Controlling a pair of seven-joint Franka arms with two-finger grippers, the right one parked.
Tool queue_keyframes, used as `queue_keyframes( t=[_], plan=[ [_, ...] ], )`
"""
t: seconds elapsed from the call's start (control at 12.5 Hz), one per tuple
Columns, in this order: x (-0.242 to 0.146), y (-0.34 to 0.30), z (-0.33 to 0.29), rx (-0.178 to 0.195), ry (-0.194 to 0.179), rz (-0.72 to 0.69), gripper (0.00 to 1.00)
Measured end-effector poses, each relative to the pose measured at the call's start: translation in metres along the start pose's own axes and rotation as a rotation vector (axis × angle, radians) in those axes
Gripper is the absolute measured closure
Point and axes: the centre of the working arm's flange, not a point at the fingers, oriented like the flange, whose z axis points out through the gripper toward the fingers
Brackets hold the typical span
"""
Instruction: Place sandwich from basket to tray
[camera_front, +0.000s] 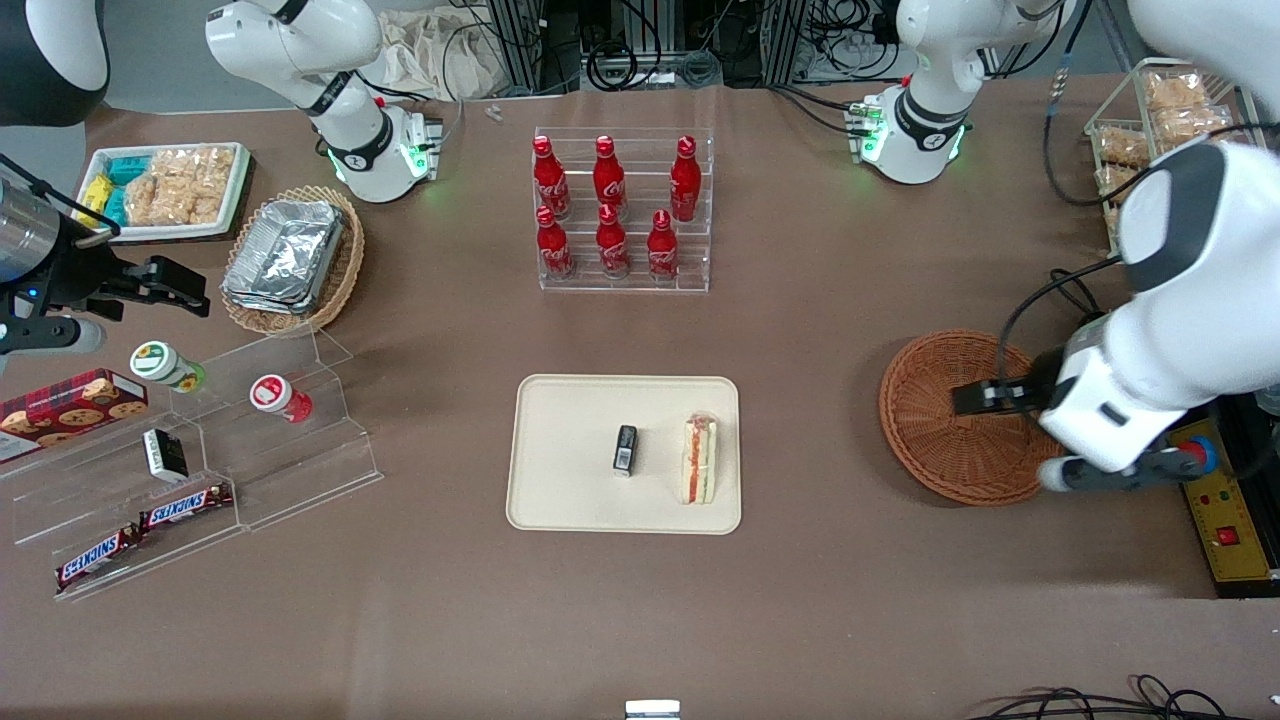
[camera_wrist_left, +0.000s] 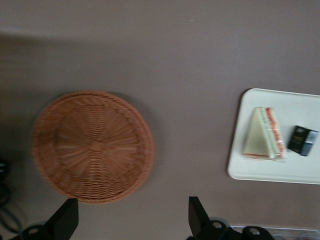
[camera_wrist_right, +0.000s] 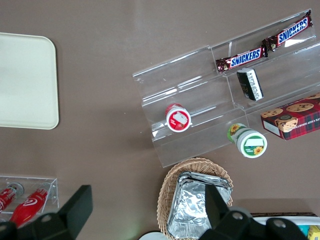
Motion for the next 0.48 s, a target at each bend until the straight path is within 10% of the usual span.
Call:
queue_keyframes(
  t=[0.32,0.48],
  plan=[
    [-0.040,-0.009,0.023,0.059,0.068,0.058,0.01],
    [-0.054,-0.010,0.040,0.067,0.042,0.071,0.00]
  ],
)
